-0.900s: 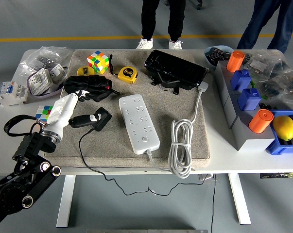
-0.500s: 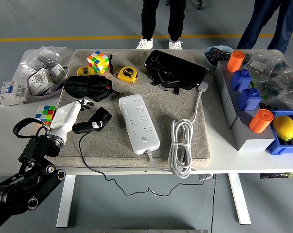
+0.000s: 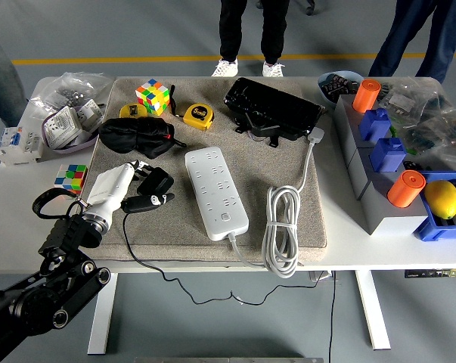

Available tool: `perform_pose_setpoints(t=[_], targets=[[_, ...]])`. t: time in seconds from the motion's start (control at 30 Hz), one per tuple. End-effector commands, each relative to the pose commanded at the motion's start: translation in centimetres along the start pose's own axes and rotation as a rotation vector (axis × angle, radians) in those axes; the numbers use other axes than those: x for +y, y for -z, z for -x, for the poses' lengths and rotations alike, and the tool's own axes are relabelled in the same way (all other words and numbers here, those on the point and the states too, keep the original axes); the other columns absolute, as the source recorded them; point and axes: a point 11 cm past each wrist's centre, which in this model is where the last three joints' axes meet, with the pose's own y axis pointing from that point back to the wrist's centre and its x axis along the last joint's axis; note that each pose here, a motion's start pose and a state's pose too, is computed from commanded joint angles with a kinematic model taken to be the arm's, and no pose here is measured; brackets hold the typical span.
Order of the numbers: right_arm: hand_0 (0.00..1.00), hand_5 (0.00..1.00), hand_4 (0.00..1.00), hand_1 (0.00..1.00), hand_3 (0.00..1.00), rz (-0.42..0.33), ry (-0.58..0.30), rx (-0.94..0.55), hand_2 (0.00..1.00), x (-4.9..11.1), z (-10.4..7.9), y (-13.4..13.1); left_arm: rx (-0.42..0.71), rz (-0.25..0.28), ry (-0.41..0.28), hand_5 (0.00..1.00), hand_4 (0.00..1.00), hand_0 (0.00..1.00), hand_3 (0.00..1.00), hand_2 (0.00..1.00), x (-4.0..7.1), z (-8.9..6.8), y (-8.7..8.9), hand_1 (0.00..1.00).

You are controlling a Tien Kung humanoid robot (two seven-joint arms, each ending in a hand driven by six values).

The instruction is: Put the plug near the board,insert it into the board,press the button,pull the plug out

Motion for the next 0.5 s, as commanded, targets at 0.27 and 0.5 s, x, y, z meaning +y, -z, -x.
perform_pose_setpoints(t=[0.27,0.5], targets=[[0.619,0.248,0.702,0.627,0.538,-0.004,0.0,0.004,0.585,-0.02,0.02,0.12,-0.004,-0.009,0.009,0.419,0.996,0.422,0.6,0.538,-0.38,0.44,-0.22,0.52],[0.619,0.249,0.7,0.626,0.537,-0.01,-0.001,0.004,0.583,-0.04,0.07,0.31,-0.007,-0.01,-0.004,0.256,0.894,0.336,0.55,0.48,-0.68,0.34,-0.32,0.447]])
